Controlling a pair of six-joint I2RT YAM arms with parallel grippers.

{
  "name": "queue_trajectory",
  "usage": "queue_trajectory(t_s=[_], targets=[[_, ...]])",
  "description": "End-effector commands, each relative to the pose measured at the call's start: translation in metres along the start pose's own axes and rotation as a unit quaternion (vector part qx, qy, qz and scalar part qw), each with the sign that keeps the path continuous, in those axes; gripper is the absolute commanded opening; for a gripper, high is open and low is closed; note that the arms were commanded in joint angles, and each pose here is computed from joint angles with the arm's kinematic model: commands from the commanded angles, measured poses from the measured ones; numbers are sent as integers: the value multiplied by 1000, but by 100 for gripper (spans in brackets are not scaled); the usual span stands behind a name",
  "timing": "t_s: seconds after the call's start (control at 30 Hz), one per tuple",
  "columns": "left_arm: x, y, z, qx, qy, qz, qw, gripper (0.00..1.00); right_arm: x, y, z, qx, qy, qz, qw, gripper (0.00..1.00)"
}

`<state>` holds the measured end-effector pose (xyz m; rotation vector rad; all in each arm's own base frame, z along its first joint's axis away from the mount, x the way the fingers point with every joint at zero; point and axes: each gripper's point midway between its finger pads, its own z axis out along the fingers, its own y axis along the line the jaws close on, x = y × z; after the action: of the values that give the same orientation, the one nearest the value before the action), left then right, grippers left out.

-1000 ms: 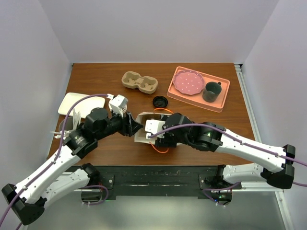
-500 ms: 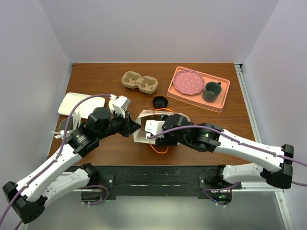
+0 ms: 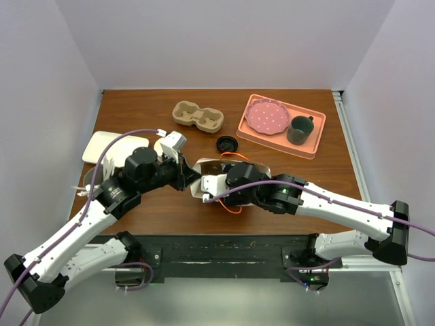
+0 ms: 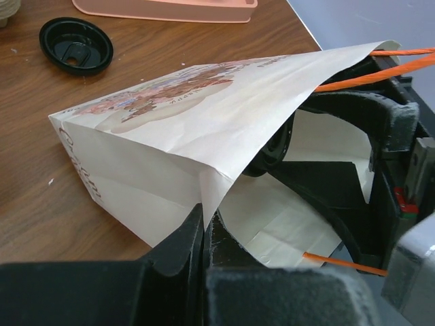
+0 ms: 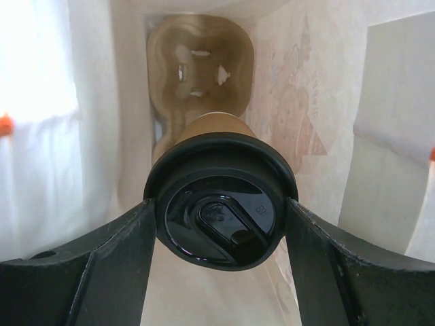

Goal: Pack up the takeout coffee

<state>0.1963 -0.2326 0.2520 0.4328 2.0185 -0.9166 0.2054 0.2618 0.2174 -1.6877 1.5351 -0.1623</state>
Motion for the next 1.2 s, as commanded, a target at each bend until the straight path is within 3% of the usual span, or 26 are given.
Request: queue_trajectory(t_s=[0.0, 0.07, 0.13, 0.23, 0.3, 0.4, 0.5, 0.53, 0.63, 0.73, 1.17], targets=[[-12, -18, -10, 44, -29, 25, 998, 0, 2, 8, 6, -16, -6, -17, 1000, 20], [-5, -14, -9, 38, -19, 23, 999, 27, 10, 15, 10, -24, 8, -14, 1000, 19], [2, -8, -11, 21, 1, 18, 1000, 44, 13, 17, 9, -23, 12, -1, 1000, 18], [12, 3, -14, -7, 17, 11, 1000, 52, 15, 18, 8, -16, 9, 10, 1000, 18], [20, 6, -17, -12, 32, 11, 999, 52, 18, 20, 9, -16, 11, 12, 1000, 18], [28, 9, -17, -17, 47, 8, 999, 47, 17, 20, 9, -14, 10, 14, 1000, 18], [30, 4, -15, 0, 43, 8, 999, 31, 20, 22, 12, -13, 14, 1, 1000, 18], [32, 3, -14, 8, 44, 6, 999, 21, 18, 19, 13, -2, 8, -2, 1000, 18], [33, -4, -14, 29, 38, 6, 999, 6, 19, 14, 17, 21, 7, -4, 1000, 18], [31, -5, -18, 33, 29, 10, 999, 0, 17, 13, 20, 24, 8, -5, 1000, 18], [19, -18, -23, 64, 12, 30, 997, 0, 21, 10, 23, 18, 33, -23, 999, 18]])
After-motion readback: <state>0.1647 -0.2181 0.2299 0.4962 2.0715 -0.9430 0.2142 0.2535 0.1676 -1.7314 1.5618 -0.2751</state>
